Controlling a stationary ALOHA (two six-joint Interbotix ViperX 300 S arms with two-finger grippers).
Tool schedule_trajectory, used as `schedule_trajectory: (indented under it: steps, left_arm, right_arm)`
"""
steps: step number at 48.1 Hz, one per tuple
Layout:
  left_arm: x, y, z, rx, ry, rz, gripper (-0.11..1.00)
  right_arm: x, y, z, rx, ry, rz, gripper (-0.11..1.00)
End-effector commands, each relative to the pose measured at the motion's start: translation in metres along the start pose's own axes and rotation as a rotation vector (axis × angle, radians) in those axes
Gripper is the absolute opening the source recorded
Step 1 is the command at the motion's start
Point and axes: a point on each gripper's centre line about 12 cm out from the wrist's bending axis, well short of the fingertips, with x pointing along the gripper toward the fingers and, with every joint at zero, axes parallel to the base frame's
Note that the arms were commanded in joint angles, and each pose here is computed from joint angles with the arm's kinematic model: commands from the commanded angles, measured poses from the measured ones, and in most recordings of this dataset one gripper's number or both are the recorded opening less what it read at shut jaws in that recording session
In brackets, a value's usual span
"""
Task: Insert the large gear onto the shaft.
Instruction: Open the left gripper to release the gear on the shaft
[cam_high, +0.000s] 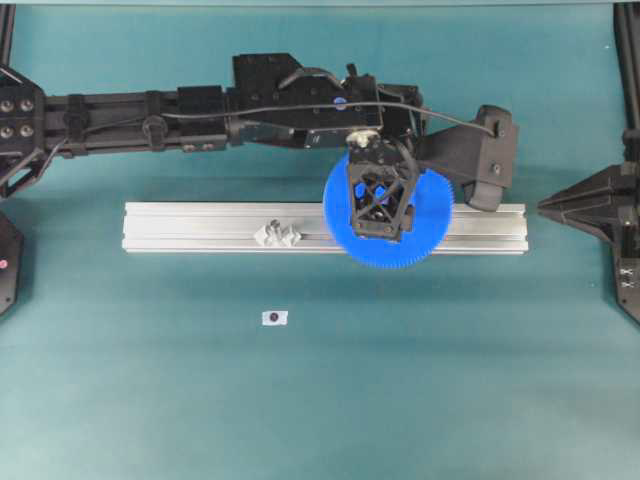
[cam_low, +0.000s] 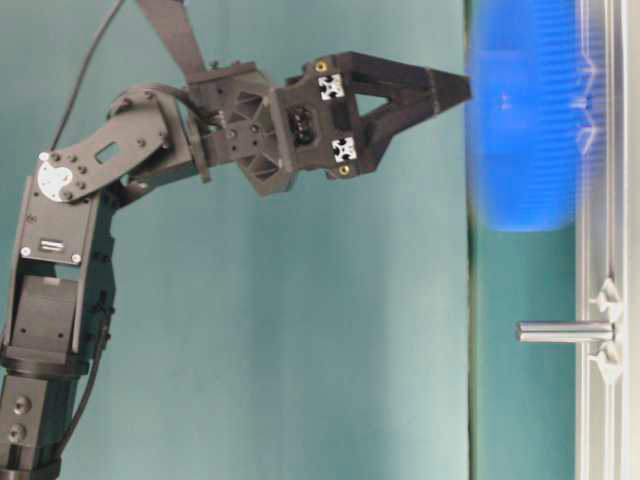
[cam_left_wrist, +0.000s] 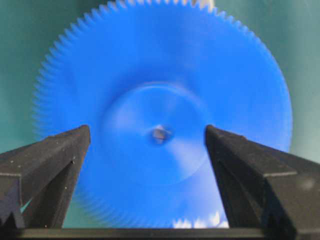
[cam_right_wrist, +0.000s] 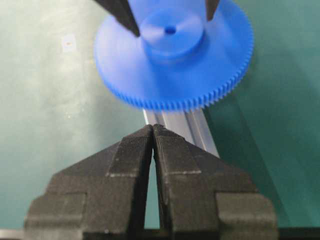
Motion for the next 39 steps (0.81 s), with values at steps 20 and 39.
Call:
schedule_trajectory:
  steps: [20,39]
  left_arm:
    - [-0.022,0.003,0.004,-0.014,-0.018,0.009,0.93]
    - [-0.047,0.000,-0.007,-0.035,0.035,-0.008,0.92]
  right_arm:
    - [-0.001,0.001,0.006,0.009,-0.024,0.004,0.13]
    - [-0.007,0.001,0.005,0.008,-0.017,0.002,0.13]
